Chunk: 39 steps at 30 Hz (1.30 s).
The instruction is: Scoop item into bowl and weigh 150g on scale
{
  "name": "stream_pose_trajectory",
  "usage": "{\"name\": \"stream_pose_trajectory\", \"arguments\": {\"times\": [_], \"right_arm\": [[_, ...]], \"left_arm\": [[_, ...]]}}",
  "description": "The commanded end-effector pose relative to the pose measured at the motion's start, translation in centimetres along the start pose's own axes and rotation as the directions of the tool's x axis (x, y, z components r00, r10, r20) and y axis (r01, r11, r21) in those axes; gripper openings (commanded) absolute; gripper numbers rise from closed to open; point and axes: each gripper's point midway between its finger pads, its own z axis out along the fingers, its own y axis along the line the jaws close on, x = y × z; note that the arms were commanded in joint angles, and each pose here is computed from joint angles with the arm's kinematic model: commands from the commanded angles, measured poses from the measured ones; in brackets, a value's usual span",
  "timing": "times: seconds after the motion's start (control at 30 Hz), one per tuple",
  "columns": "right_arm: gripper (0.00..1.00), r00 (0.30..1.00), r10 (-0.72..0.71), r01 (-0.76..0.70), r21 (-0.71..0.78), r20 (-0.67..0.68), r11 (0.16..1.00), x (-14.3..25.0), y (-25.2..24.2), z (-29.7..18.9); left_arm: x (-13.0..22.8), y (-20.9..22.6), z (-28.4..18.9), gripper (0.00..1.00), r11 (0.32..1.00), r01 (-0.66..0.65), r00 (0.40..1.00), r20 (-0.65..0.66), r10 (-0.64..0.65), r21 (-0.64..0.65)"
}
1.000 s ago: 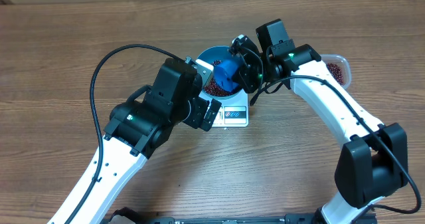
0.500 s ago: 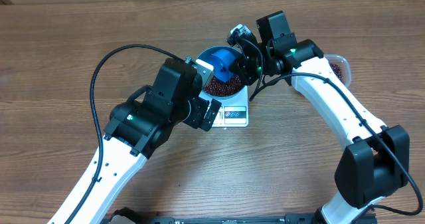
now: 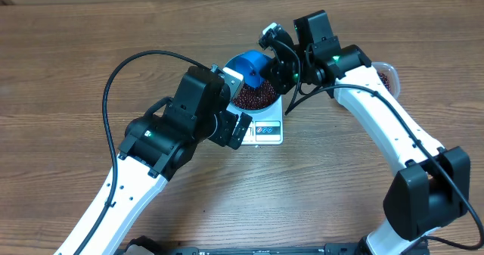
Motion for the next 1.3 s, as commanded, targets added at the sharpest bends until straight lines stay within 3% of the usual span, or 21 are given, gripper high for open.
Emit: {"name": "stream_pose_trajectory", "arguments": {"times": [0.0,0.8,1.27], "right_arm": [[0.04,0.996,-0.045,0.045,0.005,0.082,0.999,-2.7,1.0,-2.4],[0.04,0.994,-0.053,0.050,0.035,0.091,0.998,-3.0,0.4,-2.3],[0.04,1.000,-0.016,0.016,0.076,-0.002,0.997,-0.6,-1.7,1.0]], "left_arm": [[-0.7,0.0,-0.7,0.99,1.000,-0.008,1.000,0.029,0.008,0.005],[-0.7,0.0,-0.7,0.99,1.000,-0.008,1.000,0.029,0.008,0.005],[-0.7,0.0,-0.7,1.00,1.000,-0.008,1.000,0.029,0.008,0.005]]}}
